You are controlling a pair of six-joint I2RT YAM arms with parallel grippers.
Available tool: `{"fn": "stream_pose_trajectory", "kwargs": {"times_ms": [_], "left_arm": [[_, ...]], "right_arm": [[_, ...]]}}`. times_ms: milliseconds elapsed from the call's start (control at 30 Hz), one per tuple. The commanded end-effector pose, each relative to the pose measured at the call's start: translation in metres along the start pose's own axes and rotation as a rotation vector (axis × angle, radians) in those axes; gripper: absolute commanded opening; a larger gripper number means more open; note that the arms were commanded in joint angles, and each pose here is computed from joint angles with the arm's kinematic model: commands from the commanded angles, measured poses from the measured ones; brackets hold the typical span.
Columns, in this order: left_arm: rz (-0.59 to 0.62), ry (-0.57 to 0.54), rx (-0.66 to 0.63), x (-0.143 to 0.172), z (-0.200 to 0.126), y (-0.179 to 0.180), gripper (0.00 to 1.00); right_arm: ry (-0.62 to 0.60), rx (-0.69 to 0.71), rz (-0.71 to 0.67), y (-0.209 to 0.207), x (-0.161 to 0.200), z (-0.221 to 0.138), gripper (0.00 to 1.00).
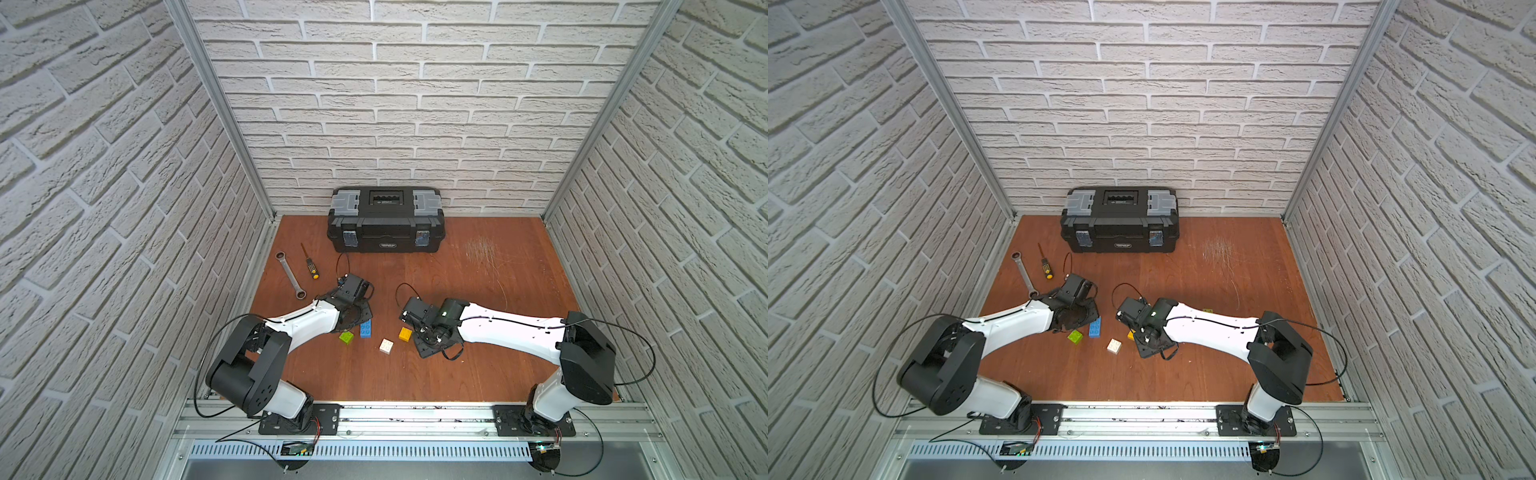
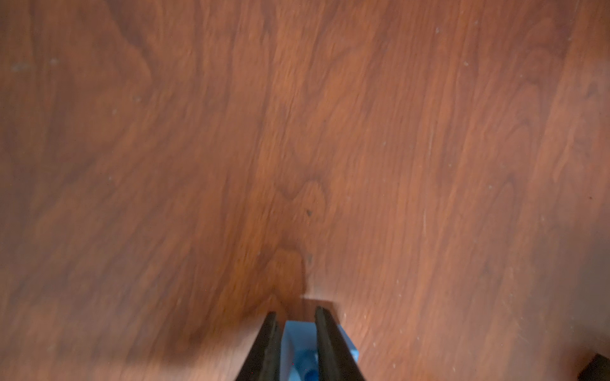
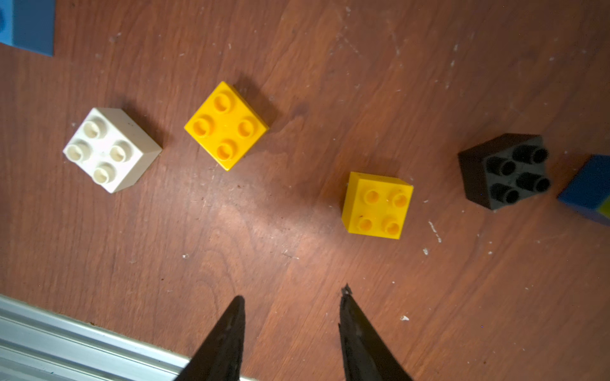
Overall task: Assemble the number 4 with lego
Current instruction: Move the lego brick at the center of the board.
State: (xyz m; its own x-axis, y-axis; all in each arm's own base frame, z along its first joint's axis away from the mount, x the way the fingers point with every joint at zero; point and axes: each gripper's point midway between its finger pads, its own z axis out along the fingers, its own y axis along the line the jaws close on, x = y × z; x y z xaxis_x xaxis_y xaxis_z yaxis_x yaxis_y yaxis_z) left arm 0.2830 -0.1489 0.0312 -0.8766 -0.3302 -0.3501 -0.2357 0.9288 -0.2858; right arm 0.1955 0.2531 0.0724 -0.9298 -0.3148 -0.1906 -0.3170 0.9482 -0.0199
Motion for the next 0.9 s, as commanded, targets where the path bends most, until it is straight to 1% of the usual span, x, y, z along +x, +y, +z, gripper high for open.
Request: {"fn": "stream_pose_trajectory", "kwargs": {"times_ms": [0, 100, 200, 367, 433, 500, 567, 700, 767, 800, 867], "left_arm": [[0.006, 0.032, 0.001, 0.011, 0.000, 0.001, 0.23], [0.025, 0.053, 0.011, 0.010, 0.007, -0.009, 0.23], [0.070, 0.079, 0.042, 0.013, 0.014, -0.029, 0.21], [0.187, 0.128, 0.111, 0.029, 0.015, -0.073, 0.20], [0.208, 0.137, 0.120, 0.033, 0.012, -0.078, 0.18], [0.199, 0.118, 0.105, 0.029, 0.004, -0.073, 0.18], [0.184, 0.075, 0.073, 0.022, -0.011, -0.060, 0.20], [0.135, 0.014, -0.002, 0.013, -0.039, -0.024, 0.23], [0.100, 0.008, -0.020, 0.014, -0.048, -0.006, 0.22], [0.088, 0.011, -0.026, 0.016, -0.050, 0.000, 0.20], [0.076, 0.025, -0.043, 0.024, -0.052, 0.012, 0.16]], "right_arm": [[-0.037, -0.018, 0.014, 0.006, -0.012, -0.010, 0.47], [-0.043, -0.007, 0.014, 0.004, -0.014, -0.015, 0.47], [-0.044, 0.010, 0.026, -0.003, -0.010, -0.017, 0.46], [-0.043, 0.013, 0.058, -0.011, -0.003, -0.015, 0.46], [-0.043, 0.010, 0.062, -0.011, -0.003, -0.015, 0.46], [-0.046, 0.000, 0.063, -0.010, -0.003, -0.015, 0.46], [-0.049, -0.018, 0.056, -0.006, -0.005, -0.016, 0.46], [-0.028, -0.065, 0.022, 0.006, -0.005, -0.008, 0.48], [-0.010, -0.073, 0.008, 0.011, -0.006, 0.001, 0.48], [0.001, -0.061, 0.004, 0.011, -0.006, 0.006, 0.46], [0.019, -0.039, 0.000, 0.011, -0.010, 0.015, 0.35]]}}
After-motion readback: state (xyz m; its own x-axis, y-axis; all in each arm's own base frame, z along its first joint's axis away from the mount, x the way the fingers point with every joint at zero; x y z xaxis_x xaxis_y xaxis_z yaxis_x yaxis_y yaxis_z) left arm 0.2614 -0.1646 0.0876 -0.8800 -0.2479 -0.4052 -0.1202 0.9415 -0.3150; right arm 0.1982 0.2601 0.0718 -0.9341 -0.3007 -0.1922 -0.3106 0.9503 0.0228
